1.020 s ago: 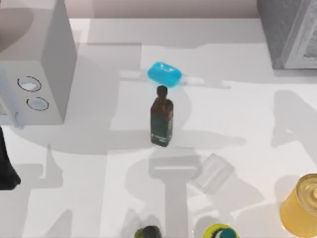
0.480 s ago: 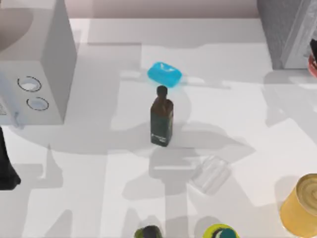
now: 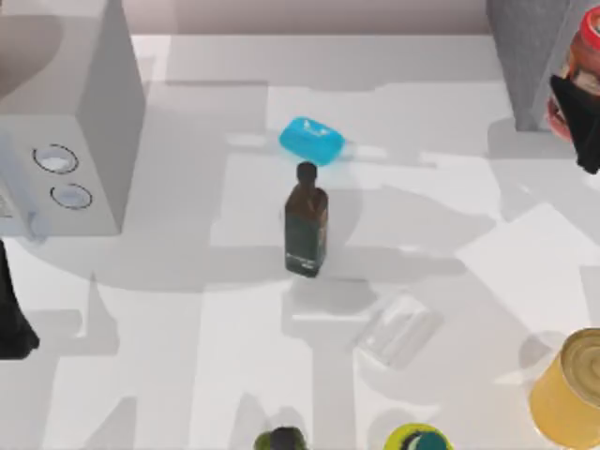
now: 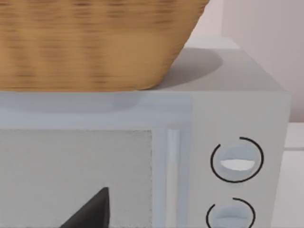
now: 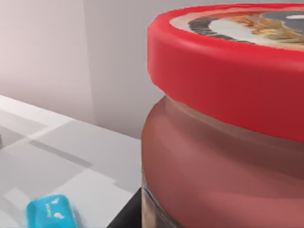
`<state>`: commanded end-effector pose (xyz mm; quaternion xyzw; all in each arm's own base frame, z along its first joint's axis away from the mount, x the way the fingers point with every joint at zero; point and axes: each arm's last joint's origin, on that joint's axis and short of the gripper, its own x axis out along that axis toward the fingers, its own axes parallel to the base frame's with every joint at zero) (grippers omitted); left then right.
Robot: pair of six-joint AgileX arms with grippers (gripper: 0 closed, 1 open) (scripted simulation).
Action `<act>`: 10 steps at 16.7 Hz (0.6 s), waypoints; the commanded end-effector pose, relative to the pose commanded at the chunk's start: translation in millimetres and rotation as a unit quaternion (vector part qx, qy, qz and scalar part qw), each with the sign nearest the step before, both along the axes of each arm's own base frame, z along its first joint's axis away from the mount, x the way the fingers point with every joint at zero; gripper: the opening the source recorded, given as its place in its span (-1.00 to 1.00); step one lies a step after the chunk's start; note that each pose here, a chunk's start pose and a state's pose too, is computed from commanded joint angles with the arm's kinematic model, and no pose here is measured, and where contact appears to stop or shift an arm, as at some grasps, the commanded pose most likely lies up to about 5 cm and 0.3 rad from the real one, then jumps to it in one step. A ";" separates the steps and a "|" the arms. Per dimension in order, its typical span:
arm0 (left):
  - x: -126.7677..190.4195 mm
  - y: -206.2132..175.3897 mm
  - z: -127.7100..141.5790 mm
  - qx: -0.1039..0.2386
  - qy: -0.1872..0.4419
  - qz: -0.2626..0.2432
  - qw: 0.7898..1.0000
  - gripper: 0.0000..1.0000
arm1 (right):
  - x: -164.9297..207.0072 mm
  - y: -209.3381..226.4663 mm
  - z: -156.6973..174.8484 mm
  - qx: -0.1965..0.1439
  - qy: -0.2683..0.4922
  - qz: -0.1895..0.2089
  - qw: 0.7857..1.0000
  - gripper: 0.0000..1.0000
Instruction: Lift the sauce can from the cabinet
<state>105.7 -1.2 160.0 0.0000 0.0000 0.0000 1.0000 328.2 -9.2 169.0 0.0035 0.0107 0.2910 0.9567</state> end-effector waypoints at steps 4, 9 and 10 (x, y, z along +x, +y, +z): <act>0.0 0.0 0.0 0.000 0.000 0.000 1.000 1.00 | 25.0 -3.7 -32.8 0.000 -0.002 0.035 0.999 -1.00; 0.0 0.0 0.0 0.000 0.000 0.000 1.000 1.00 | 45.4 -7.0 -75.4 0.000 -0.007 0.075 0.997 -1.00; 0.0 0.0 0.0 0.000 0.000 0.000 1.000 1.00 | 47.2 -7.1 -80.2 -0.001 -0.009 0.081 0.997 -1.00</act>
